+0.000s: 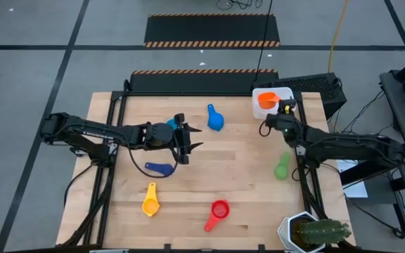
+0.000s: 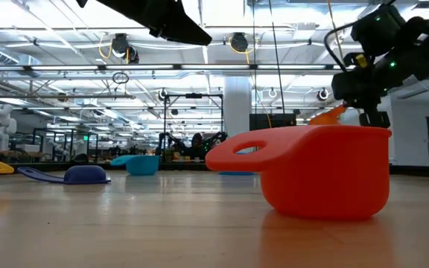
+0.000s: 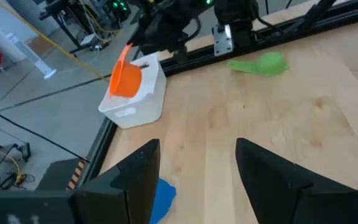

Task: Nest measuring cups in basket
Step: Put the orange measuring cup into the white bin

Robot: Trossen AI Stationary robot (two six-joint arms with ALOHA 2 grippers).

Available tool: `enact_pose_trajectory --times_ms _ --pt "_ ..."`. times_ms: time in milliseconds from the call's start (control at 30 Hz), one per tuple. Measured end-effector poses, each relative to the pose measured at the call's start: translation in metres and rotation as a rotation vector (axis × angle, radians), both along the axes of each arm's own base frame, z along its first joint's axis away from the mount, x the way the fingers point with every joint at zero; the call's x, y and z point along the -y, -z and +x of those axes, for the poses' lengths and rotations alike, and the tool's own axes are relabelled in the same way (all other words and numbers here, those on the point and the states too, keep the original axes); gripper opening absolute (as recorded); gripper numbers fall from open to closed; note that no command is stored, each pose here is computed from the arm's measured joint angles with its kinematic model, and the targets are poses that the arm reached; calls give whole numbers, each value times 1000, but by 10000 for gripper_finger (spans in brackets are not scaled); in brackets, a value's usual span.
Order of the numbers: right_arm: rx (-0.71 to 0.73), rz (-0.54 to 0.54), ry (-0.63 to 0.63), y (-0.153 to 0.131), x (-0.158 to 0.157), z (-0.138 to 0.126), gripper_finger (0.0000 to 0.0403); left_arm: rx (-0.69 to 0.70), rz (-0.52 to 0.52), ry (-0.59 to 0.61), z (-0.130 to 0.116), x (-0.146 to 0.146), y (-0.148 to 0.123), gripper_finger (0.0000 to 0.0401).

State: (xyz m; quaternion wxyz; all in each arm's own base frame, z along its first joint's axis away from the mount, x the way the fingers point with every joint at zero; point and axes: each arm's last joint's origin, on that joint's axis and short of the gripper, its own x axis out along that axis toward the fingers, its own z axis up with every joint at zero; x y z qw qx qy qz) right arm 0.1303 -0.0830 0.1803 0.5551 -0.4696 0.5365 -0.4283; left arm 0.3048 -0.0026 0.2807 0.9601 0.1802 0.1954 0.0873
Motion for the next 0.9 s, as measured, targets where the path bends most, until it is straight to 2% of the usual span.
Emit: enact_pose_trajectory --times_ms 267,467,567,700,900 --pt "0 127 -104 18 5 10 0 -13 43 17 0 0 0 214" --pt "59 181 -133 28 -1 18 0 -14 47 18 0 0 0 214" --pt "97 190 -151 30 -7 22 0 -14 47 19 0 0 0 214" --pt "214 152 -121 26 -14 26 0 -14 49 19 0 0 0 214" --pt "185 111 -107 27 -24 26 0 -18 68 27 0 0 0 214"
